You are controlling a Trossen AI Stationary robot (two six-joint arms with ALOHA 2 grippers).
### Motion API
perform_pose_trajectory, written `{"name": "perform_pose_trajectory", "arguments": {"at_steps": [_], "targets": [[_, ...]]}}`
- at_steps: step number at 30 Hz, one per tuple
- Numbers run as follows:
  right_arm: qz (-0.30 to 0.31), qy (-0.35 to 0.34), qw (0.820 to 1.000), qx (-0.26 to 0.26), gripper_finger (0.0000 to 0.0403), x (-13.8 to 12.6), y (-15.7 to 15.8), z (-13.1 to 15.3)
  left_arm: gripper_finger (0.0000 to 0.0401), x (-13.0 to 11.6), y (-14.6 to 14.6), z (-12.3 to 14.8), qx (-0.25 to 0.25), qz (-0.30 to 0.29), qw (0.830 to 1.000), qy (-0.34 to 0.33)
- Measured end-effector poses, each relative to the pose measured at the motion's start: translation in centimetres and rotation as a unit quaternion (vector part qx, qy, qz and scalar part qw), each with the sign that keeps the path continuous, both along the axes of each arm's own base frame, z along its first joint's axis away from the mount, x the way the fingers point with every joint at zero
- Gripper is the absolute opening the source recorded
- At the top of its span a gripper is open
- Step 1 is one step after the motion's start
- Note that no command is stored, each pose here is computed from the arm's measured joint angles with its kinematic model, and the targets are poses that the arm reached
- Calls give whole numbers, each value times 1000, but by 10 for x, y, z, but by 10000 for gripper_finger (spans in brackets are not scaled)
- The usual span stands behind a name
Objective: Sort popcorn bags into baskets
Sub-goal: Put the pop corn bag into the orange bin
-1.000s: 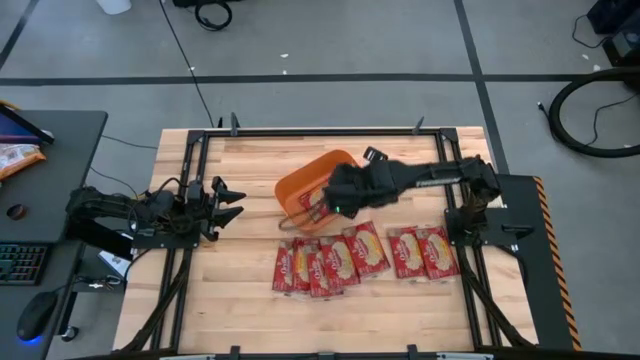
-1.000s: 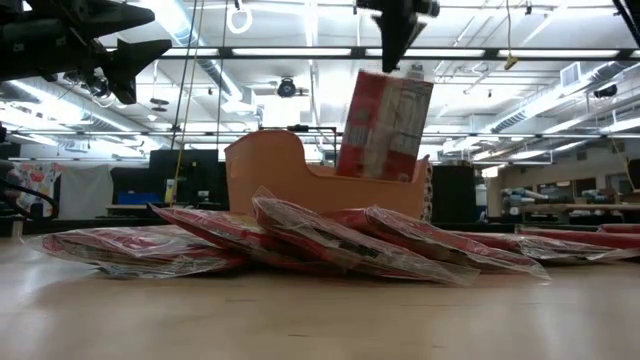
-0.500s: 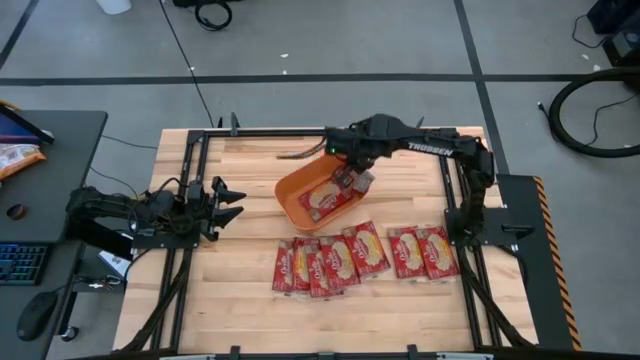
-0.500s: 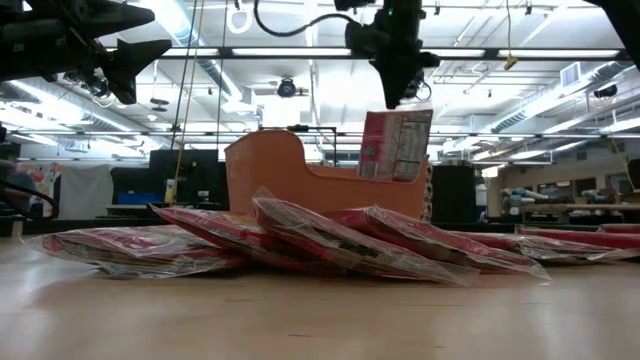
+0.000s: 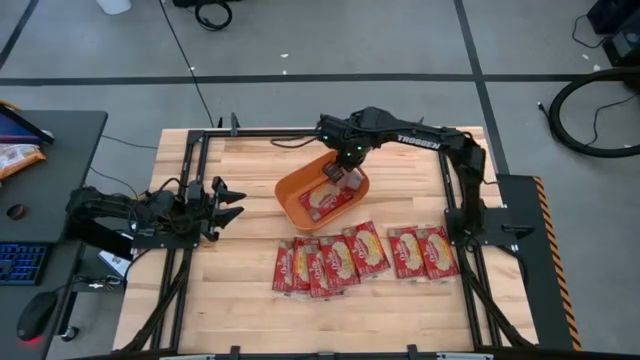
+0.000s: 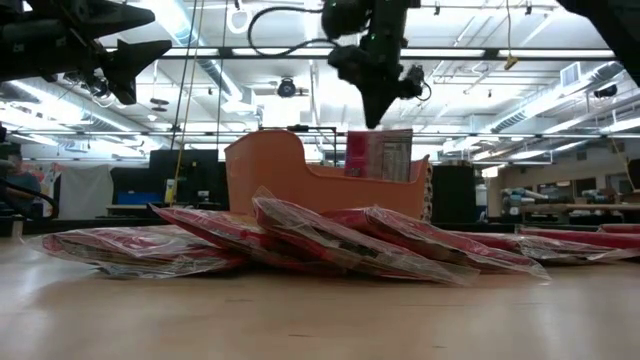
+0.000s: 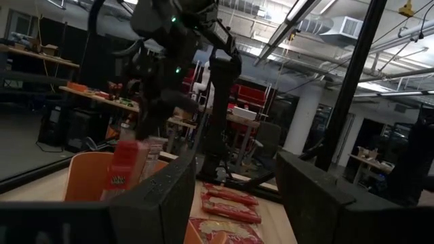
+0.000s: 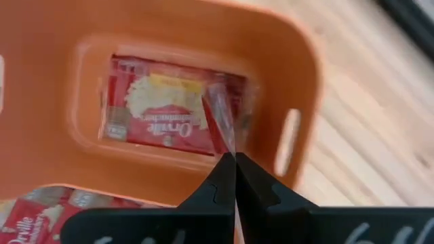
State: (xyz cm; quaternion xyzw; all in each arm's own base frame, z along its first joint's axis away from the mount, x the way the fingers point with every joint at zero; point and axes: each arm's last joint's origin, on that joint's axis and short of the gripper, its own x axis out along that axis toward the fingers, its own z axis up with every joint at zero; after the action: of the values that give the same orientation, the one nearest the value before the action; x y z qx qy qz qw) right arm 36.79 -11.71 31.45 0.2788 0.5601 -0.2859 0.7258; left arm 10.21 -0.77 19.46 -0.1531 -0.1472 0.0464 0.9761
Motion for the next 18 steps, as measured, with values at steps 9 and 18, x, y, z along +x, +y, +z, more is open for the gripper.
{"name": "perform_pose_trajectory", "arguments": {"at_steps": [9, 18], "targets": [[83, -91, 990, 69, 13, 43, 7, -29, 205, 0, 0, 0, 0, 0, 1000, 2], [129, -122, 982, 65, 63, 63, 18, -44, 205, 0, 0, -1, 1, 0, 1000, 5]]}}
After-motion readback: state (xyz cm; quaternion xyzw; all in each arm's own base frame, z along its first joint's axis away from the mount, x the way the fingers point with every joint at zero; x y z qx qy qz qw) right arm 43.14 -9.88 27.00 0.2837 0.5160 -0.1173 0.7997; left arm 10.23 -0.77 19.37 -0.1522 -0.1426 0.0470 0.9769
